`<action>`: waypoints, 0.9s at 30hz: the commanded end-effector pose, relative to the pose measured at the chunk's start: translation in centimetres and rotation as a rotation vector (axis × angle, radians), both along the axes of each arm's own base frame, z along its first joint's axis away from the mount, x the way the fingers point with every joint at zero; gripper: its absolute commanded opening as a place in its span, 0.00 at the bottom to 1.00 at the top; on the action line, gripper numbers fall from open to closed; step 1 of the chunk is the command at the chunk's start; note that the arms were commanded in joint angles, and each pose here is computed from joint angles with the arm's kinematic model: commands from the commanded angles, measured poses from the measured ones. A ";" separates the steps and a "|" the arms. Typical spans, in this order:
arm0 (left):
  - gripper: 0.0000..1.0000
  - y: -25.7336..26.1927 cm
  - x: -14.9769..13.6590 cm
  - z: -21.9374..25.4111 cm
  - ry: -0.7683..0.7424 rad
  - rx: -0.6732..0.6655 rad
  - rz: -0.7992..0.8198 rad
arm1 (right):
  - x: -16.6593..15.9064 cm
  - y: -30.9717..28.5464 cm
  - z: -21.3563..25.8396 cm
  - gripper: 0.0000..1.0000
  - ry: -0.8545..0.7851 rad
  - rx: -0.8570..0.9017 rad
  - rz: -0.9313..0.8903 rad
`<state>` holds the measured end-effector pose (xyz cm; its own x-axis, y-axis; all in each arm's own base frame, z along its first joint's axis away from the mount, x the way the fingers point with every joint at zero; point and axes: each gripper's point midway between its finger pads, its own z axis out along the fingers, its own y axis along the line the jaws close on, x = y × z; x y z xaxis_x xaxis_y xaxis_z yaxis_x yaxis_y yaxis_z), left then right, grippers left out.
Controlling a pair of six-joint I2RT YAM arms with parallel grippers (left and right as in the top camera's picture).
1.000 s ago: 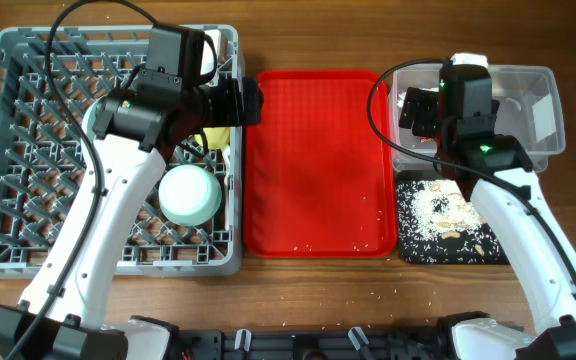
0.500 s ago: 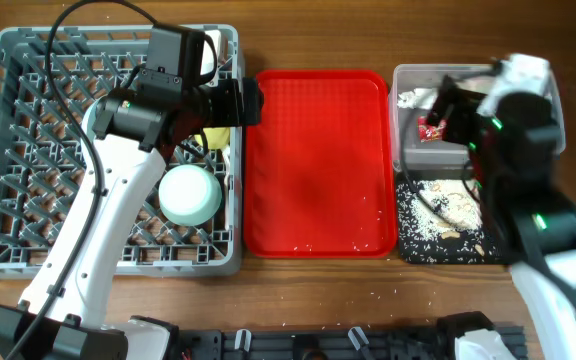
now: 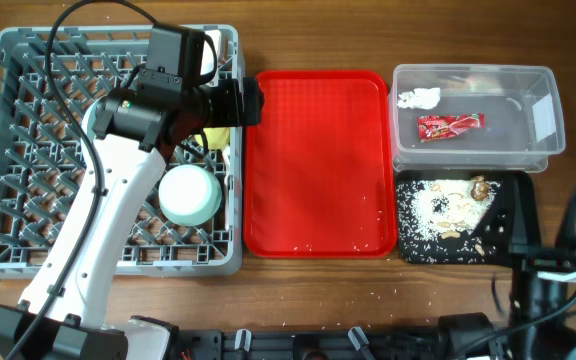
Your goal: Sort waste into correct bins and load items into the dishwasher rack
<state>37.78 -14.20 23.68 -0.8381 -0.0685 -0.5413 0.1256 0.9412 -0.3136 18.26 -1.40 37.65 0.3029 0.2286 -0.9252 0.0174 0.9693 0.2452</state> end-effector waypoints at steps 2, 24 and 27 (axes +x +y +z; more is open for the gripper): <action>1.00 -0.3 0.0 0.5 -0.008 -0.016 -0.005 | 1.8 2.4 -3.0 1.00 -0.129 -0.079 0.136; 1.00 -0.3 0.0 0.5 -0.008 -0.016 -0.005 | 6.4 2.3 -20.1 1.00 0.293 -0.063 0.140; 1.00 -0.3 0.0 0.5 -0.008 -0.016 -0.005 | 6.4 2.3 -20.1 1.00 0.293 -0.063 0.140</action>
<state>37.78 -14.20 23.68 -0.8381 -0.0685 -0.5413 0.1256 0.9412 -0.3136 24.73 0.62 17.29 -0.0175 0.2050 -0.9786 -0.0380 0.9779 0.2056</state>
